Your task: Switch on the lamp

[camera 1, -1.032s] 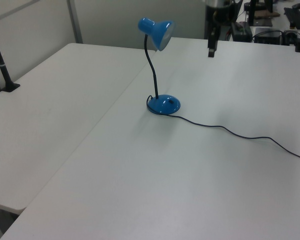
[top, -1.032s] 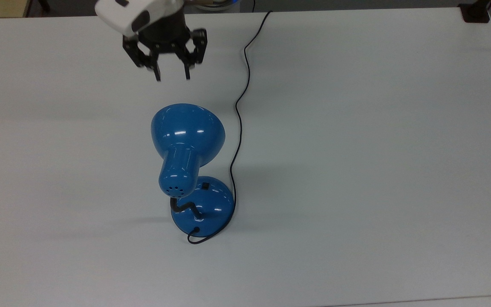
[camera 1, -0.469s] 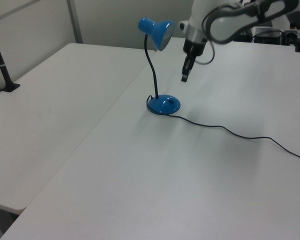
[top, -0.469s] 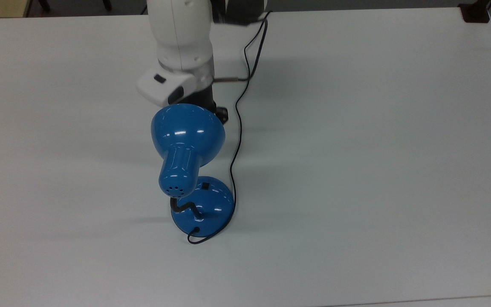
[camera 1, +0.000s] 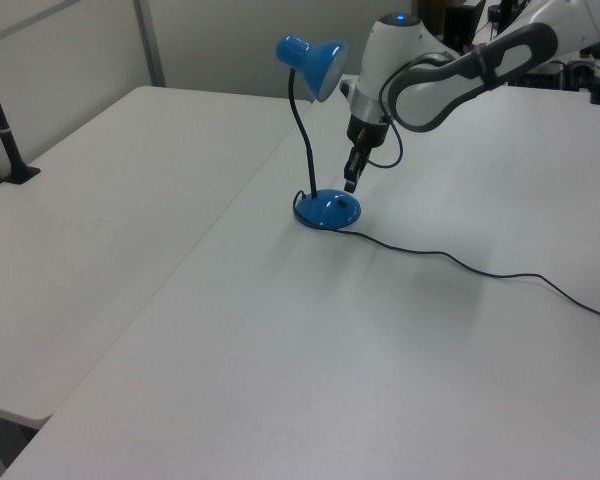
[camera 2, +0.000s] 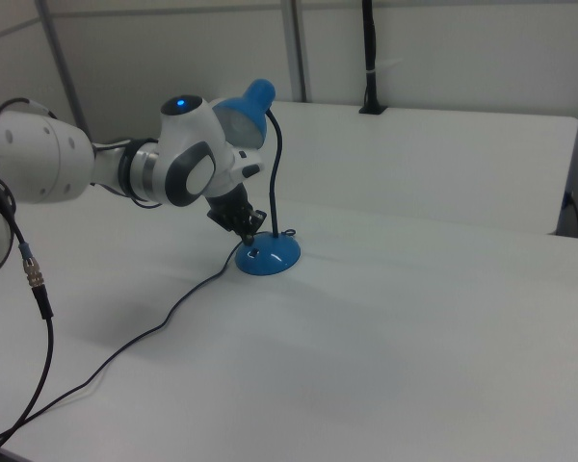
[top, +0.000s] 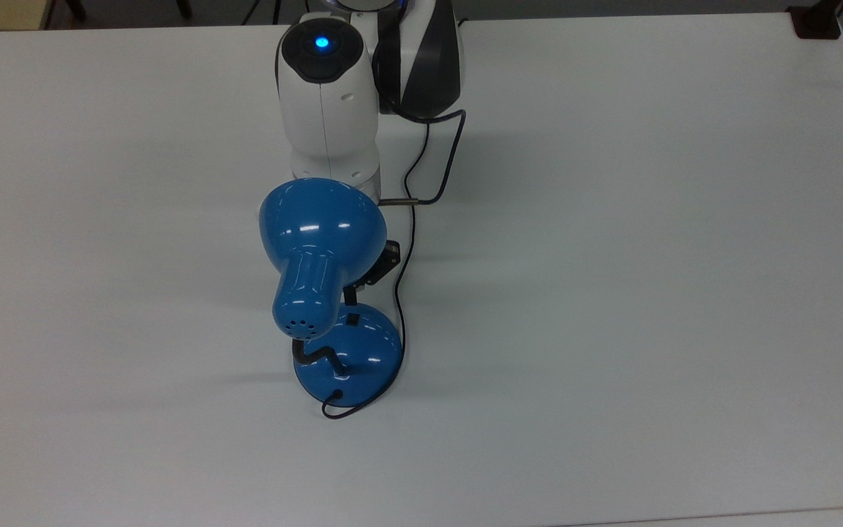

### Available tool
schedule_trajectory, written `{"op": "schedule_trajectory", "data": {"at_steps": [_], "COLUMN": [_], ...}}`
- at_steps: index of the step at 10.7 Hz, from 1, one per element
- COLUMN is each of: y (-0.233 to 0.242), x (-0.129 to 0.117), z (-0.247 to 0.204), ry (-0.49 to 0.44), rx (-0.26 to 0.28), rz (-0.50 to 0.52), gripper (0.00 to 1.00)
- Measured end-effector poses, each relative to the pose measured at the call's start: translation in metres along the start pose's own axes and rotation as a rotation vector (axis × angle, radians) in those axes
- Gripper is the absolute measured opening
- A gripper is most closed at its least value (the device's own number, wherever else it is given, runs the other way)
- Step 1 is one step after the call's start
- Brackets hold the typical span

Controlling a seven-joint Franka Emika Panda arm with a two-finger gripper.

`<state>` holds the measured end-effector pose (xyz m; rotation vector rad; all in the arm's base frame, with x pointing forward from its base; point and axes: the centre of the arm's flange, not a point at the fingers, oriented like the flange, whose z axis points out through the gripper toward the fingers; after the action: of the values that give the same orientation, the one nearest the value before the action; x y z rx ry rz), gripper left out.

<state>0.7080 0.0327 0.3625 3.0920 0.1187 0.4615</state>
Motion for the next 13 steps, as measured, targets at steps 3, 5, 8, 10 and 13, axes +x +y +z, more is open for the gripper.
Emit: {"op": "schedule_trajectory", "data": {"at_steps": [3, 5, 8, 10, 13], "y": [-0.002, -0.005, -0.007, 0.000, 0.023], "x": [0.006, 0.011, 0.013, 0.016, -0.010], "z": [0.029, 0.032, 0.030, 0.007, -0.069], "ry": [0.048, 0.056, 0.062, 0.088, 0.030], "rx": [-0.028, -0.041, -0.047, -0.050, -0.048], "rz": [0.031, 0.022, 0.029, 0.037, 0.080], "gripper": [0.01, 0.01, 0.01, 0.01, 0.01]}}
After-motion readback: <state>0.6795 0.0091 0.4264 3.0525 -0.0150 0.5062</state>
